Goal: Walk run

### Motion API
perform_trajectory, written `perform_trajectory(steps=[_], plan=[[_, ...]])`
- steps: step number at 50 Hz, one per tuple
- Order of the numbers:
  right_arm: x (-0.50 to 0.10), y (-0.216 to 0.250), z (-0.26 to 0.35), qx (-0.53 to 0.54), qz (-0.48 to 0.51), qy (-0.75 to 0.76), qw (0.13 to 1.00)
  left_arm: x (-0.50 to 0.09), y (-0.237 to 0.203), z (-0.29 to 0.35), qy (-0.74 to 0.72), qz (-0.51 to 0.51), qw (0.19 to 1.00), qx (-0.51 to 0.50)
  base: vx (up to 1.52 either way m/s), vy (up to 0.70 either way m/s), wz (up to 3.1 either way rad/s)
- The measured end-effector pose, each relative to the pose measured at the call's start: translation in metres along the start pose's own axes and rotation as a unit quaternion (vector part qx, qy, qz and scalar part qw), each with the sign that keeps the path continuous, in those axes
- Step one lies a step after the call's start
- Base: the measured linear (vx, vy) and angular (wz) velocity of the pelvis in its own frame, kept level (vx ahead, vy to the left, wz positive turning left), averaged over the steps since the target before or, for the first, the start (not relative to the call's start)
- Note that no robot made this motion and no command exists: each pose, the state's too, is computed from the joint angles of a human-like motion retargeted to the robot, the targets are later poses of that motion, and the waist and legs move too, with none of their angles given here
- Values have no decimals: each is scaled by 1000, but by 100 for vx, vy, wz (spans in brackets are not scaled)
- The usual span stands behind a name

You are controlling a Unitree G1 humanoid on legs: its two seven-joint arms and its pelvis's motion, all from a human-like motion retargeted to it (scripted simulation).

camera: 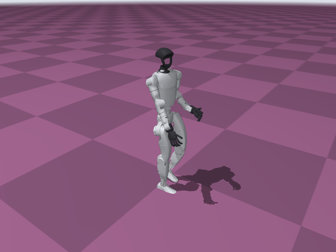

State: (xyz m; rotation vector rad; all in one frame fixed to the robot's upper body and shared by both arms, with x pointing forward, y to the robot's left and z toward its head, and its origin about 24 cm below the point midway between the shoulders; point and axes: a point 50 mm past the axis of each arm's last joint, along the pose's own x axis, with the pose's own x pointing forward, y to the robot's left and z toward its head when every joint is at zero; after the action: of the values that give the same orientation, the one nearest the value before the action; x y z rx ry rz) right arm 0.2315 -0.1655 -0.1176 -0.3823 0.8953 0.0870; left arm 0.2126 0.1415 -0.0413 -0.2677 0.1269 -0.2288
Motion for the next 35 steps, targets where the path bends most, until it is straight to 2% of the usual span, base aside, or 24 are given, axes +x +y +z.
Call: perform_trajectory(steps=[4, 8, 12, 15, 20, 25, 30, 35], plan=[[0, -19, 88, 10, -41, -124, 991, -2, 0, -2, 5, -4, 1000, 4, 56, -22, -57], [-11, -33, 144, 13, -82, -205, 975, -2, -1, -2, 5, -10, 1000, 6, 70, -22, -51], [-16, -39, 162, 10, -101, -235, 967, -2, -3, -2, 6, -18, 1000, 9, 79, -17, -38], [-12, -36, 146, 4, -92, -220, 971, -2, -3, -3, 10, -18, 1000, 7, 96, -14, -33], [2, -12, 53, -22, -39, -95, 994, -6, -2, -11, 24, -11, 1000, -5, 97, -10, -39], [-19, 21, -82, -56, 44, 118, 990, 1, -1, -4, 15, -16, 1000, 2, 82, -18, 42], [-93, 38, -212, -75, 104, 343, 931, 13, -2, 7, -1, -28, 1000, 14, 76, -5, 27], [-195, 70, -300, -25, 185, 484, 855, 17, -5, 15, -15, -42, 998, 34, 72, -22, 71]])
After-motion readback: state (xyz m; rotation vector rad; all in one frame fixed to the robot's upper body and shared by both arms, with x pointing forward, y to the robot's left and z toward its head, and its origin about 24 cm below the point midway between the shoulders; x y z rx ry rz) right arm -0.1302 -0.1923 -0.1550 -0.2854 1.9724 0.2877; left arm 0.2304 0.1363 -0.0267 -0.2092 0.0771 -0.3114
